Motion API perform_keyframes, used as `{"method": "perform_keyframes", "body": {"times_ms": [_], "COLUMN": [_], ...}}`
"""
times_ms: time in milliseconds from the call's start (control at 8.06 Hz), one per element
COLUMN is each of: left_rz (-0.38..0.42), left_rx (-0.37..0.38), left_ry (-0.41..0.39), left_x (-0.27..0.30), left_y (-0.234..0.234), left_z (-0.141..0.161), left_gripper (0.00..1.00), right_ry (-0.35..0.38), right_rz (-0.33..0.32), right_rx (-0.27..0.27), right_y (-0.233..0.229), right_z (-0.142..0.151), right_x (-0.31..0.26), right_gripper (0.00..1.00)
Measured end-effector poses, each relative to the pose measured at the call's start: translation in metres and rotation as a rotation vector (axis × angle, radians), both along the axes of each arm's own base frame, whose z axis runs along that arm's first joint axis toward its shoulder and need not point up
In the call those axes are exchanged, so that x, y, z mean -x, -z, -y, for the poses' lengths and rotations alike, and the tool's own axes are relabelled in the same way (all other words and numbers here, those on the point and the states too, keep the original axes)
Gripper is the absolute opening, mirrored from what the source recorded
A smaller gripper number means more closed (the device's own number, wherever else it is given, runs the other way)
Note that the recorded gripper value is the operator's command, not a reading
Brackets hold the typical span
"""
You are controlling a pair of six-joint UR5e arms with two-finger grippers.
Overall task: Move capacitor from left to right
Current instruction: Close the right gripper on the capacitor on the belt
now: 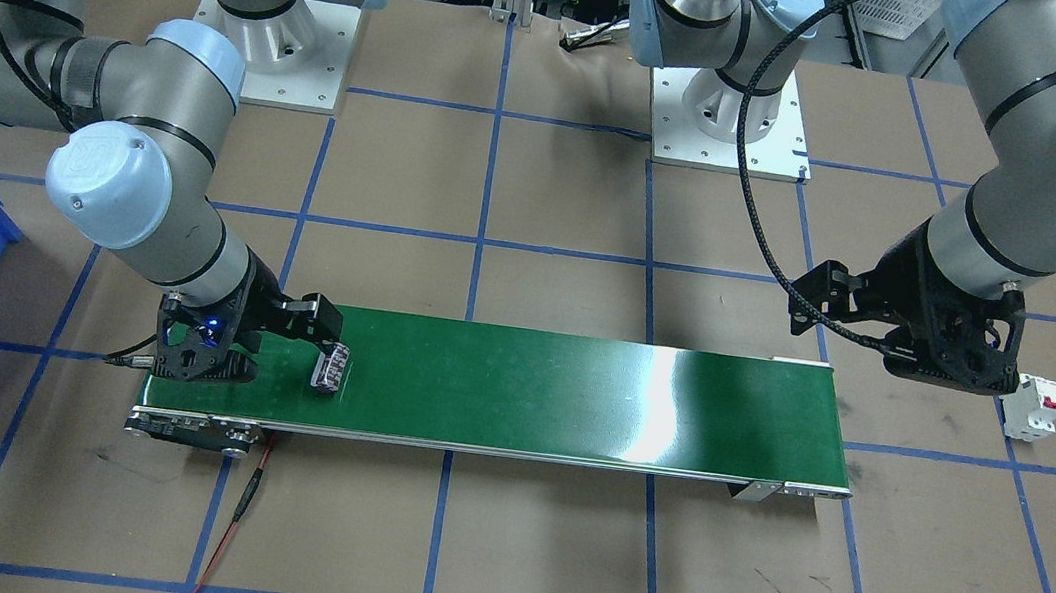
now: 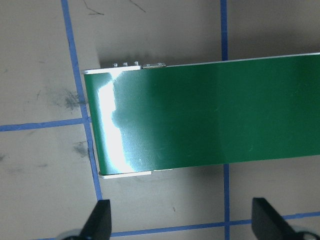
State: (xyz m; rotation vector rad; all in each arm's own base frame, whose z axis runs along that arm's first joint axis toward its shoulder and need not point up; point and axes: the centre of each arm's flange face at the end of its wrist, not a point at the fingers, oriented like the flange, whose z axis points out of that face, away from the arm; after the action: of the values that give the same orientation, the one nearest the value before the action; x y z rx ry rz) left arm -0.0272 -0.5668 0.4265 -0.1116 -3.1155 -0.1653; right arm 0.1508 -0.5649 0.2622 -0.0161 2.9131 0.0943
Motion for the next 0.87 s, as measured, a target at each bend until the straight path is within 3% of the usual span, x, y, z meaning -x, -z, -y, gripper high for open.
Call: {"method": "perform_keyframes", "body": {"times_ms": [372, 620, 869], "left_rz": [0.000, -0.001, -0.001], "left_rx": [-0.003, -0.003, -0.002], "left_ry": [0.000, 0.000, 0.002], "left_x": [0.0000, 0.0000, 0.0010], "left_y": [0.0018, 0.0024, 0.0026], "left_z": [0.0004, 0.0005, 0.0006], "left_gripper": [1.00, 1.00, 1.00], "right_ry": [-0.001, -0.001, -0.002], "right_rz": [0.000, -0.005, -0.018], "right_rx": [-0.011, -0.016, -0.018], "right_y": [0.0059, 0.0092, 0.0108], "right_z": [0.0007, 0.0013, 0.0019], "right_x": [-0.0004, 0.0001, 0.0014], "right_gripper": [0.82, 0.56, 0.15]}}
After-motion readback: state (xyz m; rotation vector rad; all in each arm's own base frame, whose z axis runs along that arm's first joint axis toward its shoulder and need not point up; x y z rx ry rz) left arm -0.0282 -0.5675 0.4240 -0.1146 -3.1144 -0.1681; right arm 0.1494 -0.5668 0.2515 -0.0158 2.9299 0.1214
